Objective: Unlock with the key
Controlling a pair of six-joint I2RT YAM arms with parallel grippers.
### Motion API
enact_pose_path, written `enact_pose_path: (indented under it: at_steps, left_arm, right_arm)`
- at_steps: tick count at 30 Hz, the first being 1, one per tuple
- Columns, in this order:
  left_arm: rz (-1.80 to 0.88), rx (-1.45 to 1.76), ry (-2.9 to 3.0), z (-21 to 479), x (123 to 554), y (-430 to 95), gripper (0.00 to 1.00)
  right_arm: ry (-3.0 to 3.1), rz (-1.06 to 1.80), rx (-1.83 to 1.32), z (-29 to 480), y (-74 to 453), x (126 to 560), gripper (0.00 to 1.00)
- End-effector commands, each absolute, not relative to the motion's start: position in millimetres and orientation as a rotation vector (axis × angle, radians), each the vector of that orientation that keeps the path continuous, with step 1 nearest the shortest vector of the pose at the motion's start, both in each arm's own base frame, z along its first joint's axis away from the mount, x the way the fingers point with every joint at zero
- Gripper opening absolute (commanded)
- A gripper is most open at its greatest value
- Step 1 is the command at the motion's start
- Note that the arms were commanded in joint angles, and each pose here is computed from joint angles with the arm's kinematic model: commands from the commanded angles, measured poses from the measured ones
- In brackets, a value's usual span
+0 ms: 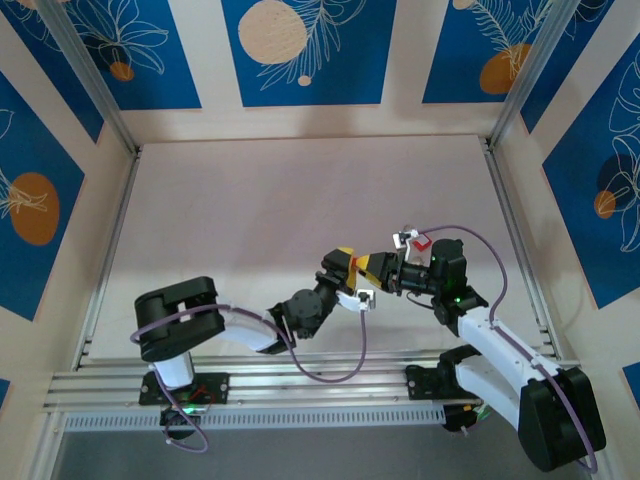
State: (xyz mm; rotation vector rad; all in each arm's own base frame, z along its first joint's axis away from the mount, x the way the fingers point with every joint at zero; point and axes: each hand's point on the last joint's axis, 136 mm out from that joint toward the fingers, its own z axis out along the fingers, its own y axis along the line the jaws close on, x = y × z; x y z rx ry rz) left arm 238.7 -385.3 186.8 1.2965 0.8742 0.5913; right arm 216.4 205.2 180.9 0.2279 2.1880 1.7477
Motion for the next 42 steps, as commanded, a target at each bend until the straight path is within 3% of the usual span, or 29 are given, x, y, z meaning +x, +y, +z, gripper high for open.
enact_pose_path:
  at_steps: [1,8,12,15,17,21,24,30,35,42]
  left_arm:
    - [0.601,1.19,0.847,212.3,235.4,-389.1,0.62]
    - [0.6,1.204,0.826,209.0,229.5,-393.6,0.46]
    - [0.604,1.212,0.824,207.6,228.4,-393.1,0.31]
    - [0.609,1.218,0.821,207.2,227.6,-392.5,0.26]
    - [0.614,1.217,0.82,208.1,228.1,-392.2,0.25]
    - [0.622,1.231,0.83,205.2,228.9,-391.2,0.22]
    - [0.63,1.249,0.853,199.8,232.5,-387.5,0.2]
    - [0.639,1.262,0.897,196.3,241.4,-373.4,0.18]
    - [0.605,1.291,0.985,194.9,256.1,-358.7,0.18]
    - [0.329,1.456,1.342,169.3,281.1,-333.3,0.2]
  right_arm:
    - [2.182,1.756,0.234,179.8,204.8,213.2,0.25]
    - [2.18,1.756,0.244,180.4,205.2,214.6,0.25]
    - [2.188,1.759,0.247,178.2,205.8,213.5,0.25]
    - [2.191,1.758,0.25,178.0,205.9,213.8,0.26]
    - [2.197,1.751,0.256,176.8,205.4,214.2,0.32]
    - [2.205,1.738,0.252,175.4,204.3,214.1,0.56]
    - [2.202,1.72,0.249,177.0,199.8,215.1,0.66]
    - [2.157,1.622,0.303,190.7,175.7,223.5,0.76]
    - [2.117,1.544,0.332,205.4,152.3,229.9,0.78]
    - [2.088,1.433,0.446,207.6,119.5,242.7,0.79]
